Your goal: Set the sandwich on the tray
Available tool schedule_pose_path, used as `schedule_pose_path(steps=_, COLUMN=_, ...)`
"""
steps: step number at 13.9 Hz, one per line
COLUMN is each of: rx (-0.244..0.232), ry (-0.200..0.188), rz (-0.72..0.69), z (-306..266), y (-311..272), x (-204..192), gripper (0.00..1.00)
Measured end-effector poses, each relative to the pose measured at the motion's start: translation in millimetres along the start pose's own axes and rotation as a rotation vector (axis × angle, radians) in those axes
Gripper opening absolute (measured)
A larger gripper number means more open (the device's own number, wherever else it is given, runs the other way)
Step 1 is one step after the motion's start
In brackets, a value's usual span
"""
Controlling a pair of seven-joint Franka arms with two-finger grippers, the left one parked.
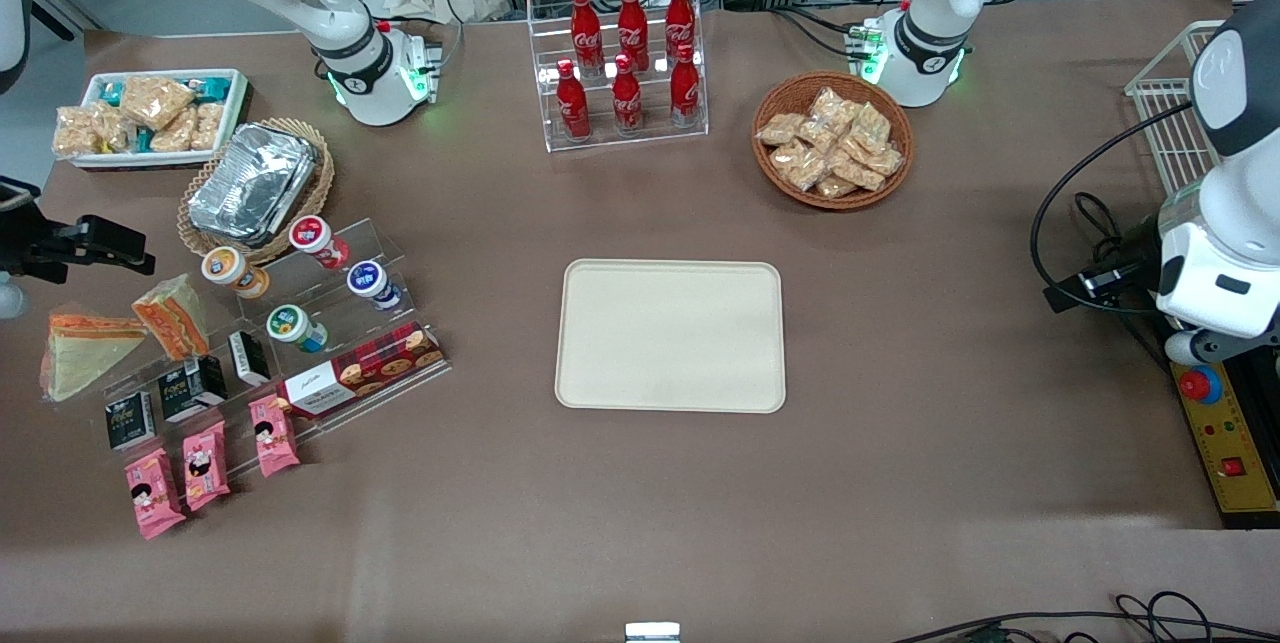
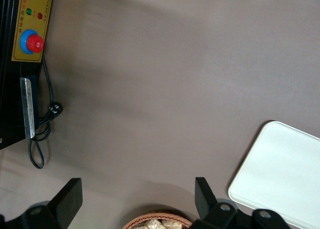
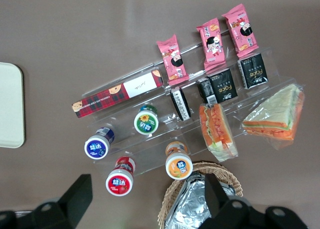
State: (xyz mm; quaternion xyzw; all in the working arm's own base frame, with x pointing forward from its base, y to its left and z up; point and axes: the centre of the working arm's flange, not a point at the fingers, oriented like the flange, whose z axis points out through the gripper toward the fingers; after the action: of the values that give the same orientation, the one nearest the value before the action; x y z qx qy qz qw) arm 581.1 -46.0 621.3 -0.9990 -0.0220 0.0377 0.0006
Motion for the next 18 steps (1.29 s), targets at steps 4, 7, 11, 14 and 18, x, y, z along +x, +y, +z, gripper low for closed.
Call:
schedule_pose_path(steps=4, rx=0.0, ry=0.019, rz=0.013, z=-10, y=7, x=-7, gripper=1.0)
schedule_pose_path(steps=7, rx=0.004, ry=0.016, rz=0.02, z=-9, y=11, x=-7, gripper=1.0)
schedule_pose_path(steps=11, rx=0.019, ry=0.007, rz=0.049, z=-4, y=27, x=-9, gripper=1.0)
schedule_pose_path(steps=14, rx=0.018, ry=0.01, rz=0.098, z=-4, y=28, x=-9, gripper=1.0)
schedule_pose_path(steps=18, rx=0.02, ry=0.011, rz=0.251, z=-3, y=61, x=-15, gripper=1.0)
